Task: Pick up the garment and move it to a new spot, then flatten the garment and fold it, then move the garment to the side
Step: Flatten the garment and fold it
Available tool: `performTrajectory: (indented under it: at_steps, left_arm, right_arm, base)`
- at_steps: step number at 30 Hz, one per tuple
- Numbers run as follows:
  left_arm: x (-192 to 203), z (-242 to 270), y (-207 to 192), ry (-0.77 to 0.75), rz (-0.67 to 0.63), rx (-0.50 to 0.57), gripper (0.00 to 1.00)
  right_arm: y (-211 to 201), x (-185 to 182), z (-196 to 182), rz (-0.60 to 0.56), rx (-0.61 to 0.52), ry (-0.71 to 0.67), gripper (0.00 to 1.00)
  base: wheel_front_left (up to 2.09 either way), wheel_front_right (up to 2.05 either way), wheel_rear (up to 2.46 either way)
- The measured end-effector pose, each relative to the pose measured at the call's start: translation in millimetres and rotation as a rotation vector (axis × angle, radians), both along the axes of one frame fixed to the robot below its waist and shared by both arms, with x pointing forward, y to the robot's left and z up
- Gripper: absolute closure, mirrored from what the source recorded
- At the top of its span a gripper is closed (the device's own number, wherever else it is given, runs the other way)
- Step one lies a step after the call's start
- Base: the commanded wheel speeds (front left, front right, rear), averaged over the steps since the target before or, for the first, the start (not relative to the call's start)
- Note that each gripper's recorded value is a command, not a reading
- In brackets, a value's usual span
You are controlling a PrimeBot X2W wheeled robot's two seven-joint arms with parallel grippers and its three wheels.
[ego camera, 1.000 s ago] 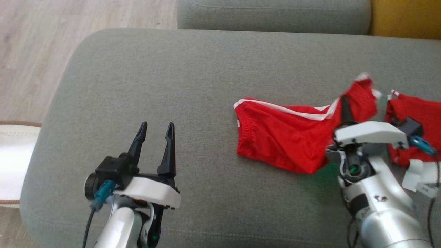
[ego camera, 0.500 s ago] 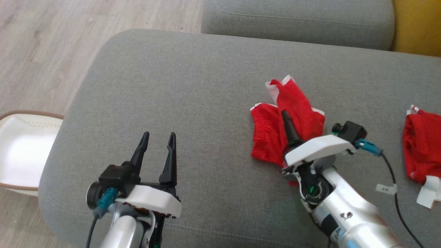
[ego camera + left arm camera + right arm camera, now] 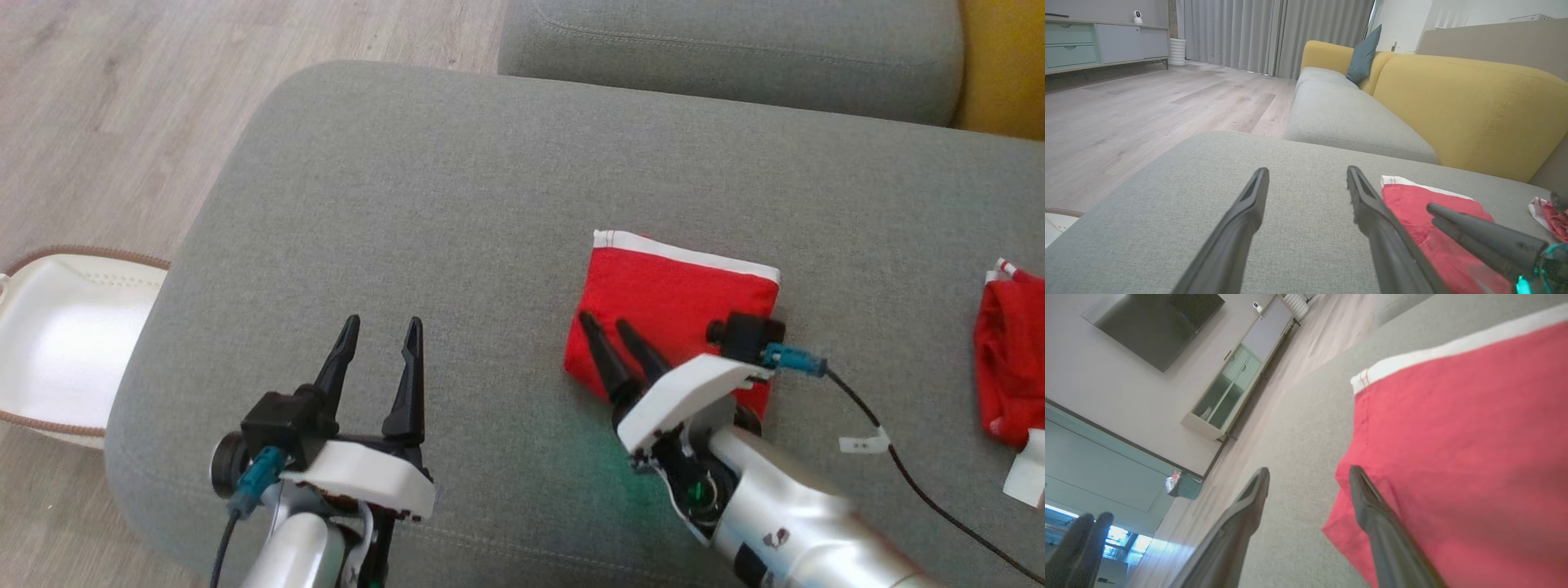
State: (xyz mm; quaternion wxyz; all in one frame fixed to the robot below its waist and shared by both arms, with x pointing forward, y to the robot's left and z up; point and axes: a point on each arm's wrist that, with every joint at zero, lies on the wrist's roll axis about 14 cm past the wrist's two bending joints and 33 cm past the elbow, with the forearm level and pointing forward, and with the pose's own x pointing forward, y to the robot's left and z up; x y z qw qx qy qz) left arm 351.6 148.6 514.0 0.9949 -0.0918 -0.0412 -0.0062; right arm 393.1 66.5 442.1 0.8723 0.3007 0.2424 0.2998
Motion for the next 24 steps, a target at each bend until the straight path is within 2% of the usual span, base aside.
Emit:
performTrajectory:
  at_steps: [6,10,15,18,24]
  left_arm:
    - [1.2,-1.4,-0.7,0.005,0.002,0.001,0.00]
    - [4.0,-1.5,-4.3,0.006,-0.008,-0.008,0.00]
    - [9.9,6.3,-10.8,-0.019,-0.030,-0.013,0.00]
    - [14.4,14.2,-13.6,-0.043,-0.039,-0.018,0.00]
    - [21.4,33.7,-24.3,-0.102,-0.068,-0.029,0.00]
  right_arm:
    - [1.4,-20.0,-25.9,0.078,-0.086,0.063,0.00]
    - [-4.0,-13.0,-20.3,0.057,-0.093,0.025,0.00]
    - [-27.5,22.6,6.3,-0.026,-0.133,-0.097,0.00]
    - [-53.7,55.5,39.7,-0.112,-0.168,-0.220,0.00]
    - [-133.1,84.9,90.4,-0.277,-0.300,-0.469,0.00]
  base:
    - [0.00,0.00,0.00]
    - [0.00,0.00,0.00]
    - [0.00,0.00,0.00]
    - [0.00,0.00,0.00]
    - [0.00,0.00,0.00]
